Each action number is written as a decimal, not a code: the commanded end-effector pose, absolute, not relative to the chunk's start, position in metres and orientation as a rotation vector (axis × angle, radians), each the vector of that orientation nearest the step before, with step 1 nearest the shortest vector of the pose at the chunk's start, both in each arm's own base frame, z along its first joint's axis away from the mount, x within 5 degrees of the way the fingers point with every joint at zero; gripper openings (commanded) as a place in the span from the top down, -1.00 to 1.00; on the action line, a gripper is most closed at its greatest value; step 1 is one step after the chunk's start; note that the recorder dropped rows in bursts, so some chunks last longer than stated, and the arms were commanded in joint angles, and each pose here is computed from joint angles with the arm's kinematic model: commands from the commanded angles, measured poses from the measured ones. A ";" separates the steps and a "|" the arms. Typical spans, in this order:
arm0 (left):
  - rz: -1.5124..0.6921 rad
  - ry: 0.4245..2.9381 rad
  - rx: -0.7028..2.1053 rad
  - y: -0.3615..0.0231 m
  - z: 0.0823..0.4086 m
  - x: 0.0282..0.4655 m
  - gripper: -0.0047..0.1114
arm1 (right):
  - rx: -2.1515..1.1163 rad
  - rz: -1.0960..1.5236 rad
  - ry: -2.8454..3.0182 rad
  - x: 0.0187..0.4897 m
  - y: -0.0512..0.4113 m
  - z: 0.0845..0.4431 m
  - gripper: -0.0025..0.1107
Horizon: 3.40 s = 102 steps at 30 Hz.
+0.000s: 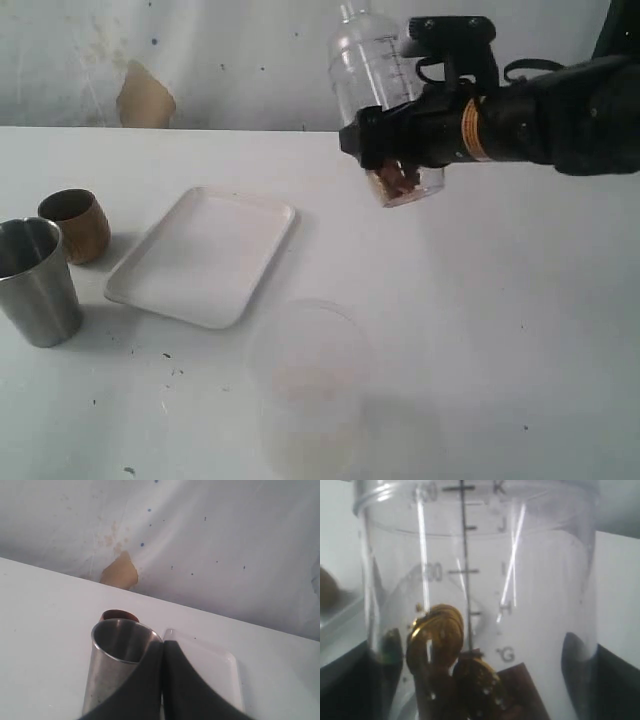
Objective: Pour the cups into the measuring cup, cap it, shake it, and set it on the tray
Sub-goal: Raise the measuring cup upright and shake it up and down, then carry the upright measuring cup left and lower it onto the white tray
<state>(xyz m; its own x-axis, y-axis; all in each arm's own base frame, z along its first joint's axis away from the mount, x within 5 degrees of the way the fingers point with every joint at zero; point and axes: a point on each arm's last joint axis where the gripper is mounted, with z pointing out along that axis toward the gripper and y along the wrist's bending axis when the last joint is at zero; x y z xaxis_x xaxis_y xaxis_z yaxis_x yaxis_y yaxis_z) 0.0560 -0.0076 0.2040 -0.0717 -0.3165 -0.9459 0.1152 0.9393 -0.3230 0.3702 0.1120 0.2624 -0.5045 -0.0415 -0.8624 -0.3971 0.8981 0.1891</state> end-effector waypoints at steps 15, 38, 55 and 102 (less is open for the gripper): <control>-0.365 1.593 -0.162 -0.008 0.204 0.056 0.92 | -0.058 0.854 1.391 0.387 0.106 0.241 0.96; -0.365 1.593 -0.162 -0.008 0.204 0.056 0.92 | -0.409 0.681 1.511 0.373 0.120 0.132 0.96; -0.365 1.593 -0.162 -0.008 0.204 0.056 0.92 | -0.528 0.698 1.401 0.405 0.159 0.123 0.96; -0.365 1.593 -0.162 -0.008 0.204 0.056 0.92 | -0.770 0.724 1.609 0.446 0.243 0.043 0.96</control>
<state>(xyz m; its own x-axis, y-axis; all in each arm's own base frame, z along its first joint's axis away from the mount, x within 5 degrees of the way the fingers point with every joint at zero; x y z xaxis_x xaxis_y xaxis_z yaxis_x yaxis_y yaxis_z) 0.0560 -0.0076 0.2040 -0.0717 -0.3165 -0.9459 0.1152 0.9393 -0.3230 0.4498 0.2448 0.0656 -0.0219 0.0220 -0.9995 -0.8132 0.5811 0.0306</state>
